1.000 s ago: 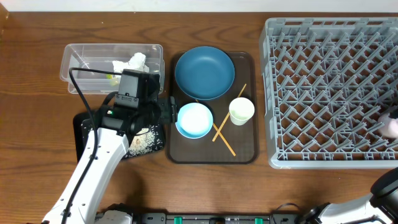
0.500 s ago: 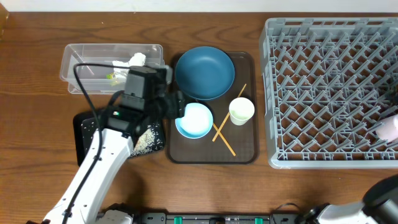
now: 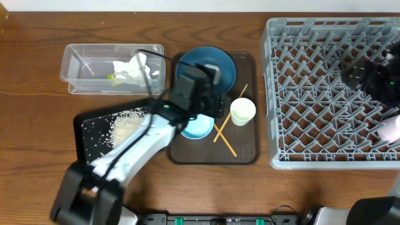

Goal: Sort waste into correct bins and load items into the dishwasher rack
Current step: 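Grasp the white cup with the left gripper and lift it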

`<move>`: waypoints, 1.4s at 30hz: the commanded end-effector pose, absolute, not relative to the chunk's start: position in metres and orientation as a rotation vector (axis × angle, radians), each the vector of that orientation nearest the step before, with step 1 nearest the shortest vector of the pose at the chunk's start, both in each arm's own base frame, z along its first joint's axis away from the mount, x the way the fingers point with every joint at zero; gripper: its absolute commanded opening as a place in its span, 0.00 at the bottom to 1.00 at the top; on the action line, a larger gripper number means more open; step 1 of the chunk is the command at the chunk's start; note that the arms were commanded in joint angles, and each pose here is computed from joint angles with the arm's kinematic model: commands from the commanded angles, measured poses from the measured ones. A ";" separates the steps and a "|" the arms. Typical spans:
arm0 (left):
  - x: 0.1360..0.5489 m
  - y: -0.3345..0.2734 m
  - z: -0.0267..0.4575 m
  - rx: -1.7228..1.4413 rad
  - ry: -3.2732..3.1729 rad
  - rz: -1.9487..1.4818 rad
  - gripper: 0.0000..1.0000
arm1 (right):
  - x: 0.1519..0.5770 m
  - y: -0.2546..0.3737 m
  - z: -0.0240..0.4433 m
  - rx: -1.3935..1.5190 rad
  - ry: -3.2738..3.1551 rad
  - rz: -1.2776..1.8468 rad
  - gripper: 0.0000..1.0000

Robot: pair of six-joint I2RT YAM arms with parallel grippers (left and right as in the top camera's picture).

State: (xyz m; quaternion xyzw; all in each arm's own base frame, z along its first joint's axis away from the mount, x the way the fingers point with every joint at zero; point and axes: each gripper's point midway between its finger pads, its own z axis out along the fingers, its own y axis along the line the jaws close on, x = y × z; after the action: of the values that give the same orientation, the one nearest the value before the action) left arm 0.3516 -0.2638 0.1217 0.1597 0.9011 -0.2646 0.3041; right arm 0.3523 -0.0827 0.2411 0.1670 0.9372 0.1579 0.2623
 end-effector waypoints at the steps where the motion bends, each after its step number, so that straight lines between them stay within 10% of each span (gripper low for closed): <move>1: 0.349 -0.283 0.103 0.480 2.402 -0.707 0.71 | 0.354 -0.078 0.240 0.385 2.561 0.360 0.96; 6: 0.340 -0.301 0.069 0.534 2.451 -0.707 0.69 | 0.354 -0.074 0.240 0.371 2.568 0.359 0.96; 19: 0.331 -0.298 0.059 0.535 2.511 -0.696 0.06 | 0.352 -0.074 0.238 0.365 2.580 0.355 0.99; 30: 0.345 -0.248 0.146 0.171 2.443 -0.801 0.06 | 0.335 -0.062 0.224 0.292 2.663 0.406 0.99; 42: 0.317 -0.242 0.197 0.331 2.316 -1.664 0.06 | 0.307 0.065 0.202 -0.351 2.456 1.122 0.99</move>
State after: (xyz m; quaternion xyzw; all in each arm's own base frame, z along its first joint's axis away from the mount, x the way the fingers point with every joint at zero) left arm 0.3438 -0.2265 0.1708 0.0602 0.8566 -0.4737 0.1955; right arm 0.3144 0.0228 0.1881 -0.0356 0.9325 0.3123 0.1779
